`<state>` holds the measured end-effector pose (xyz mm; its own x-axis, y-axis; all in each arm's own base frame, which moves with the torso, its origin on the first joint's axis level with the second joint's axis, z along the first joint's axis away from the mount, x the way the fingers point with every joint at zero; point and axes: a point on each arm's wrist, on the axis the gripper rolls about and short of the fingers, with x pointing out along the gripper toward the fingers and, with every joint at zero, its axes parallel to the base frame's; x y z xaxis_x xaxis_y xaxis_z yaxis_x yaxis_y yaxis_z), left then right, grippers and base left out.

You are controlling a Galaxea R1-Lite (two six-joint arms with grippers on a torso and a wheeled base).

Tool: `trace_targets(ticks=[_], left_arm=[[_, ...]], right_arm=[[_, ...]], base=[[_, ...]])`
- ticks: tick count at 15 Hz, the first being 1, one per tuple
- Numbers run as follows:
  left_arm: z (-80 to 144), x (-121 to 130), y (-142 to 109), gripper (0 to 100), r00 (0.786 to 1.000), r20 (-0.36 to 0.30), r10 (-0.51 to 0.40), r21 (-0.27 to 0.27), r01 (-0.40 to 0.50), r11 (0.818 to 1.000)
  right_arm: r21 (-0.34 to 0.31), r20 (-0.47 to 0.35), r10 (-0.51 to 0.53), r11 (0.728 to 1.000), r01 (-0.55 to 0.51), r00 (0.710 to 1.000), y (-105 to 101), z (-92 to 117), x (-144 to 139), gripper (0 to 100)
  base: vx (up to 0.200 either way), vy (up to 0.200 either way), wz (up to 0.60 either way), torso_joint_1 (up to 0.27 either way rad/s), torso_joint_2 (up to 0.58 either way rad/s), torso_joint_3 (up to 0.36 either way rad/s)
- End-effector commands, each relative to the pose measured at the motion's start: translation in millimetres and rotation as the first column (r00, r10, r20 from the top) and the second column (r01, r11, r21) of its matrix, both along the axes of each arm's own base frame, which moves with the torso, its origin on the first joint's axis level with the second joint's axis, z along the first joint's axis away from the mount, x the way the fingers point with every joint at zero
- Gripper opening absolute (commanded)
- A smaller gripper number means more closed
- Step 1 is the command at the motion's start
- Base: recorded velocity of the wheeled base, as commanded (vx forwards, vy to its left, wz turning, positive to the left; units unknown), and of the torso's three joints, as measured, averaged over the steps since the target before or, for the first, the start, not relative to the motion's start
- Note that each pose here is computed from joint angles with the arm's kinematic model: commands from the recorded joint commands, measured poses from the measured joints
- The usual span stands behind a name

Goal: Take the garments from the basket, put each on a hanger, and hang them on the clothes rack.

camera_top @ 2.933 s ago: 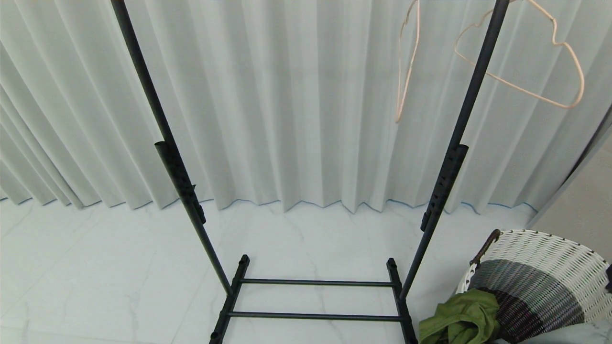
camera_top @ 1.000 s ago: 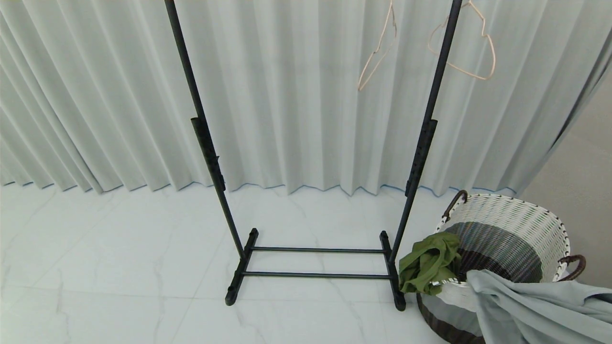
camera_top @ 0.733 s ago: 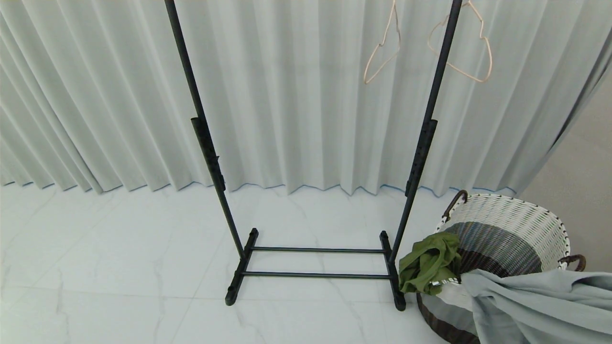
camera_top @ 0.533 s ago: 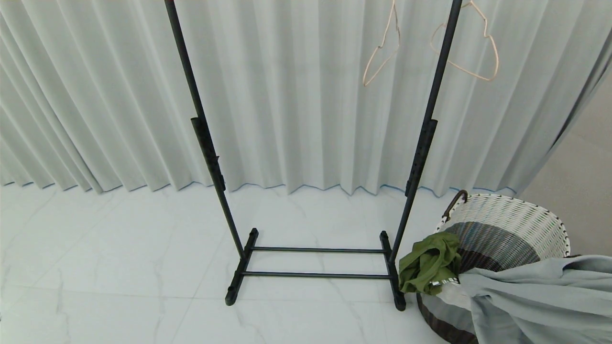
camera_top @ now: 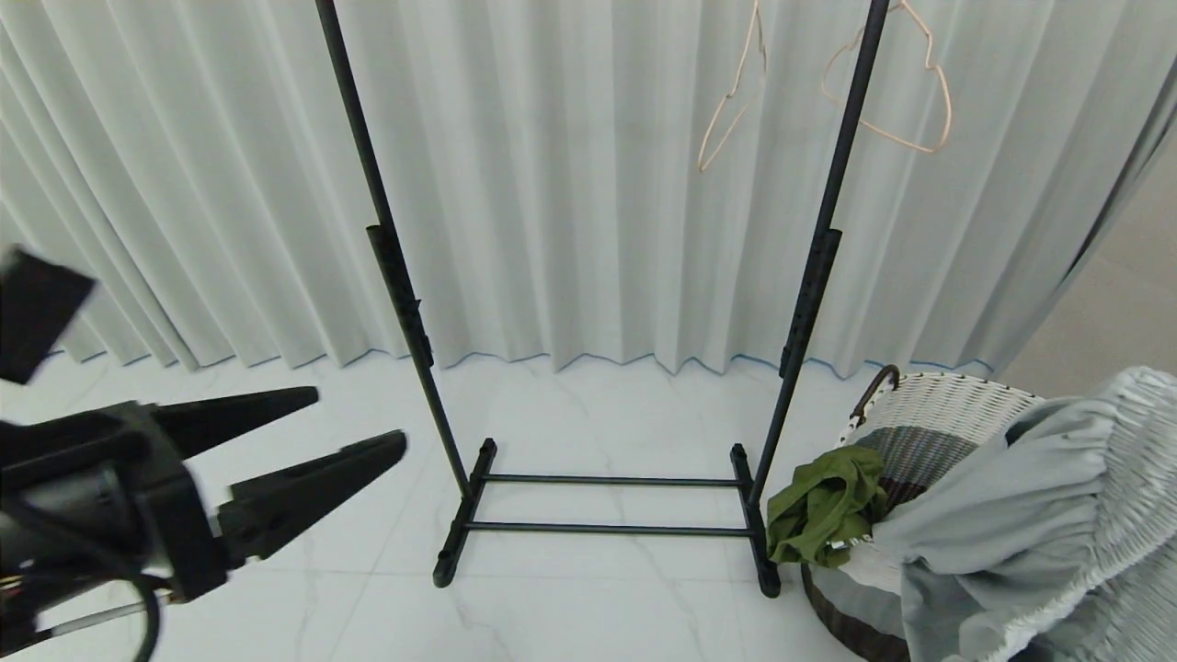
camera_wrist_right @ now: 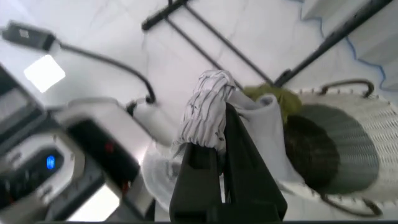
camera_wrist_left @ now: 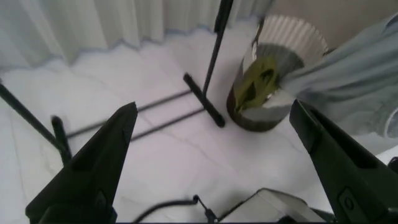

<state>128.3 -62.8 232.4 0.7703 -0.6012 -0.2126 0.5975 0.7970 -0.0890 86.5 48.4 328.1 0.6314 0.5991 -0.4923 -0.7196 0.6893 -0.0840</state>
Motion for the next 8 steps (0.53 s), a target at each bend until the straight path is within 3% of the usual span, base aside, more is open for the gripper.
trace_targets(ticks=[1, 3, 5, 7, 8], left_arm=[[-33.8, 41.9, -56.4, 100, 0.980, -0.185, -0.079, 0.073, 0.094, 0.993], [-41.4, 35.2, -96.6, 100, 0.950, -0.272, -0.155, 0.037, 0.171, 0.985], [-48.9, 30.0, -133.1, 100, 0.936, -0.322, -0.143, 0.018, 0.157, 0.987], [-65.4, 21.4, -173.8, 100, 0.919, -0.376, -0.119, 0.039, 0.143, 0.989], [-65.8, 16.5, -189.4, 100, 0.908, -0.391, -0.148, 0.006, 0.164, 0.986]], right_arm=[[0.018, -0.038, 0.004, 1.000, -0.004, 0.999, 15.9, -3.3, 25.5, 0], [0.092, -0.039, 0.023, 0.996, -0.019, 0.999, 29.2, 0.3, 34.0, 0], [0.138, -0.050, 0.057, 0.989, -0.050, 0.997, 39.5, 1.7, 33.8, 0], [0.158, -0.064, 0.071, 0.986, -0.060, 0.995, 52.4, 0.8, 34.4, 0], [0.179, -0.062, 0.081, 0.982, -0.069, 0.995, 57.6, 2.7, 34.2, 0]], base=[[0.000, 0.000, 0.00, 0.000, 0.00, 0.000], [0.000, 0.000, 0.00, 0.000, 0.00, 0.000], [0.000, 0.000, 0.00, 0.000, 0.00, 0.000], [0.000, 0.000, 0.00, 0.000, 0.00, 0.000], [0.000, 0.000, 0.00, 0.000, 0.00, 0.000]])
